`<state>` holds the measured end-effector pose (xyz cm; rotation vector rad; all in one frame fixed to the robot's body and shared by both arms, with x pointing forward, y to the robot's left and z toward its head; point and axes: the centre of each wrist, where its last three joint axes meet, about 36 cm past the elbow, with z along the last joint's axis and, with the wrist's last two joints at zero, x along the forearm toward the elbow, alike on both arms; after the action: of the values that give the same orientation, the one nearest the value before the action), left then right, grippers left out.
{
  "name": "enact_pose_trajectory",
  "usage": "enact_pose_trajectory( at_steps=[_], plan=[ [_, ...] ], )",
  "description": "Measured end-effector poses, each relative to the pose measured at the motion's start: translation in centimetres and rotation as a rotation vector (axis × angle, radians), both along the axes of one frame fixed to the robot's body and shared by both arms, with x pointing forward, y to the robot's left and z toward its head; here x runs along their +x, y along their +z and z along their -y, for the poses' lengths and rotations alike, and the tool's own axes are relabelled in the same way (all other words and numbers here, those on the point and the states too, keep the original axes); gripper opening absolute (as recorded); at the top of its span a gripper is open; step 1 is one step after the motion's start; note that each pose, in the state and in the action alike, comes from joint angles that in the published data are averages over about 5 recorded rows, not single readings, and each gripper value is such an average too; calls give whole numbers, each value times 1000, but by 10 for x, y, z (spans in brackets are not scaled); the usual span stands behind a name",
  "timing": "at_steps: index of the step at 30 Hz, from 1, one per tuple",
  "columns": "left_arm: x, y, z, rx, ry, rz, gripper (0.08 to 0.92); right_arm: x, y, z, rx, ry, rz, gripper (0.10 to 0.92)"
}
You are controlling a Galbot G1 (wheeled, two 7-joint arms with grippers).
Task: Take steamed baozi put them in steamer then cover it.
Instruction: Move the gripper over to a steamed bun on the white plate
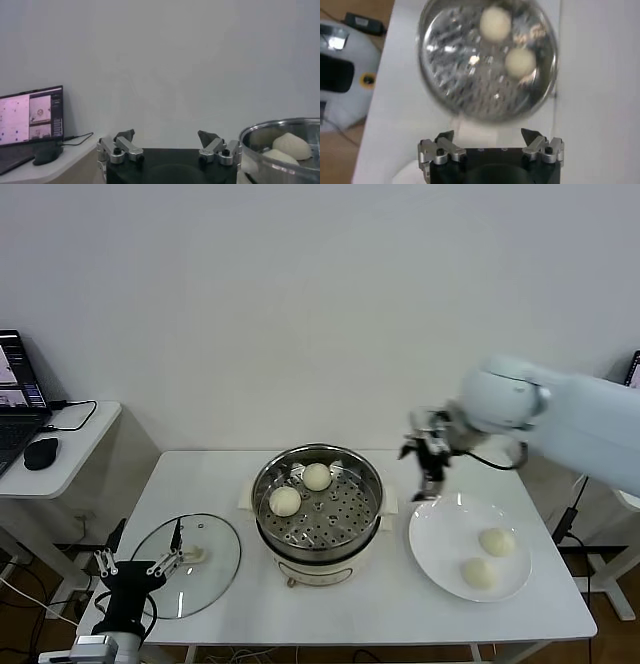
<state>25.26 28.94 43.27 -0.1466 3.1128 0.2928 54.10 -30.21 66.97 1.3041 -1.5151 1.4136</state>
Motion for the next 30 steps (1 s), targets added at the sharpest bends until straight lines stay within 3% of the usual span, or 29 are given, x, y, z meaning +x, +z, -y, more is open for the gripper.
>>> enact_pose_trajectory(
  at_steps=[12,30],
  plan=[
    [-2,-6,6,-4,2,-16,823,-45,-83,84,-129,-31,-48,823],
    [-11,-4,5,11,23,-27,823,-53,-178,92,-158,-12,-59,823]
  ],
)
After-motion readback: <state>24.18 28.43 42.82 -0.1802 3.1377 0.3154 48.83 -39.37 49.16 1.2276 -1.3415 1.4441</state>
